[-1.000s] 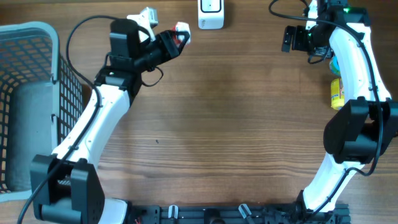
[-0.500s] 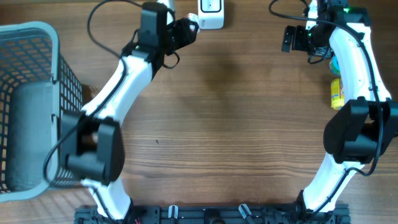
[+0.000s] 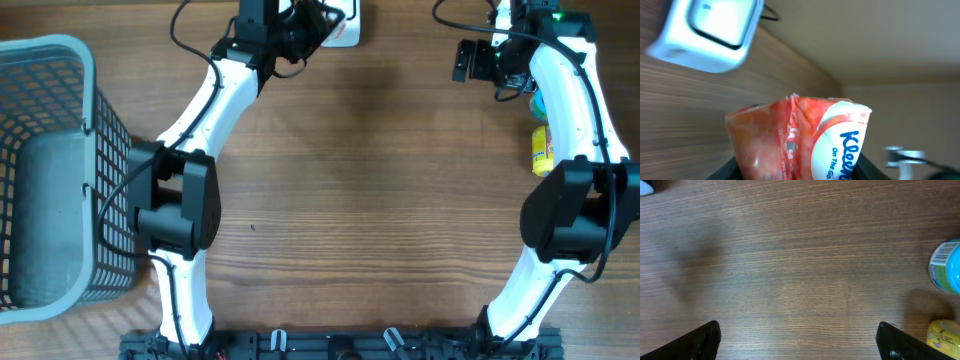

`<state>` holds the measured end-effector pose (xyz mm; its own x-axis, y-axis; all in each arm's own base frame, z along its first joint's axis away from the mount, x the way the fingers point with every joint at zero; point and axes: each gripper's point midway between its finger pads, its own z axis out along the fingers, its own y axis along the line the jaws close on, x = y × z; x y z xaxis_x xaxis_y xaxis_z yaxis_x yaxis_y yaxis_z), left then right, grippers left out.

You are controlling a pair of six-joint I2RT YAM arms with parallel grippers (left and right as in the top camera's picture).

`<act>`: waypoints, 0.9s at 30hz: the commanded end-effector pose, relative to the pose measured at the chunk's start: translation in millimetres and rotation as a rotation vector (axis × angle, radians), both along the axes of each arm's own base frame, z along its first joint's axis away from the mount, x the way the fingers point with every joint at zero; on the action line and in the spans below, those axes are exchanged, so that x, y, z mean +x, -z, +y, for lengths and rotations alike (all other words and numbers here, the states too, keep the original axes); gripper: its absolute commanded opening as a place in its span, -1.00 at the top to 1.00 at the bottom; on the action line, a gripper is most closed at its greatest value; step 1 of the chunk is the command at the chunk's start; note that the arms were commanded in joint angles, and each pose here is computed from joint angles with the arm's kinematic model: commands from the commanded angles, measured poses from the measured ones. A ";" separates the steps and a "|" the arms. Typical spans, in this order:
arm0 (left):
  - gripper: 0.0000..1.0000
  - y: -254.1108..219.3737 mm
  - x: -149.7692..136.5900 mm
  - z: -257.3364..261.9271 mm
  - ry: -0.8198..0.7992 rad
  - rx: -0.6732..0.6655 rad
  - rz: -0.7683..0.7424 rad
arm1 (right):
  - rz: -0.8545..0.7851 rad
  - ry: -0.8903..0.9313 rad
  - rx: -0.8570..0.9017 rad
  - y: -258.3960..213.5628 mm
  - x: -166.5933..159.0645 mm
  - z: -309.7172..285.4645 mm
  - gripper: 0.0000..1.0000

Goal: Scan the item barcode
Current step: 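Hold the tissue pack's barcode in front of the white scanner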

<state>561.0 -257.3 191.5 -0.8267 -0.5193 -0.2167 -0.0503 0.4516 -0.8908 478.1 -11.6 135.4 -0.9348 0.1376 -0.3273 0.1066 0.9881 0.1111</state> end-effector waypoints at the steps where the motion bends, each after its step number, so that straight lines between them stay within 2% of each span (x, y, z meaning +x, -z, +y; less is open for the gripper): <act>1: 0.18 -4.7 3.9 -7.3 -0.019 -0.248 0.202 | 0.023 -0.007 0.045 11.1 -0.7 5.9 -0.99; 7: 0.19 19.6 21.9 -18.9 -0.035 -0.463 0.339 | 0.020 -0.006 0.044 10.9 -0.1 5.6 -0.99; 14: 0.17 73.2 33.8 -27.0 -0.073 -0.560 0.450 | 0.019 -0.006 0.044 10.8 0.3 5.5 -1.00; 22: 0.17 66.0 57.2 -35.1 -0.091 -0.604 0.410 | 0.019 0.011 0.050 10.7 0.4 5.5 -1.00; 27: 0.15 61.9 74.1 -41.5 -0.176 -0.633 0.384 | 0.023 0.011 0.051 11.0 -0.4 5.8 -0.99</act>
<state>623.8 -292.2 133.8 -0.7279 -0.5365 0.4270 -0.4232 -0.1384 -0.8954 479.9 -7.5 136.4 -0.9326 0.1426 -0.3314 0.1023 0.9854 0.1360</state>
